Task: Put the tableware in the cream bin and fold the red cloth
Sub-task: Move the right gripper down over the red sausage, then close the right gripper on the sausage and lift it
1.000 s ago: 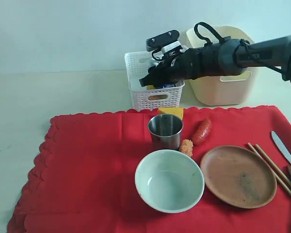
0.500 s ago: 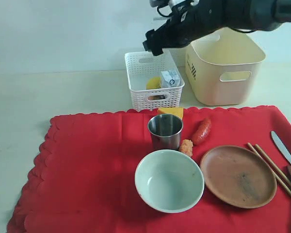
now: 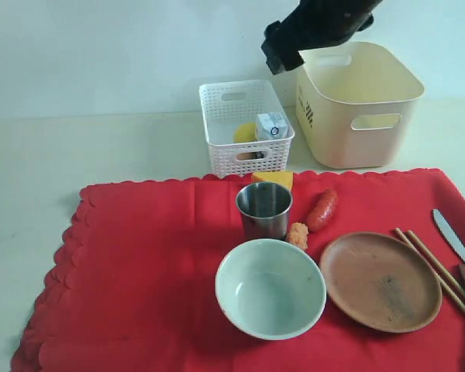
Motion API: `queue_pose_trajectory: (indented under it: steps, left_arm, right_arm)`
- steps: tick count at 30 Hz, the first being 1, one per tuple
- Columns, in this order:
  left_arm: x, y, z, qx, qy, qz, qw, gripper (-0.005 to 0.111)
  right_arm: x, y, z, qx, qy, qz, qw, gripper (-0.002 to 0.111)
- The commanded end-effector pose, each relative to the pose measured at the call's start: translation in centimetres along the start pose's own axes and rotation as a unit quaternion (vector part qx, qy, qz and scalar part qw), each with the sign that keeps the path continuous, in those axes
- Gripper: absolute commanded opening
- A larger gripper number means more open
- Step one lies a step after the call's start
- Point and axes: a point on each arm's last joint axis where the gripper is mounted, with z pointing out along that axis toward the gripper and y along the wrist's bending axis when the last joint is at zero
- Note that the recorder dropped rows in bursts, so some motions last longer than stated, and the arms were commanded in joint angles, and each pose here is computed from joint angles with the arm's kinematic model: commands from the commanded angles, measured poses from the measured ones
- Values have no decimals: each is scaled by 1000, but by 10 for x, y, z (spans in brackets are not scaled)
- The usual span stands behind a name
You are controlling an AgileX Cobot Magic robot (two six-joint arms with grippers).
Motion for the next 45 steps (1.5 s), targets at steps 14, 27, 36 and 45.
queue_pose_trajectory:
  steps: [14, 27, 36, 45]
  left_arm:
    - [0, 0, 0, 0, -8, -2, 1000, 0]
    - [0, 0, 0, 0, -8, -2, 1000, 0]
    - [0, 0, 0, 0, -8, -2, 1000, 0]
    - [0, 0, 0, 0, -8, -2, 1000, 0]
  right_arm:
    - [46, 2, 10, 11, 153, 28, 988, 84]
    - [90, -16, 37, 34, 171, 114, 978, 84]
    - [109, -13, 68, -8, 202, 238, 950, 84]
    - [128, -4, 102, -15, 247, 306, 919, 80]
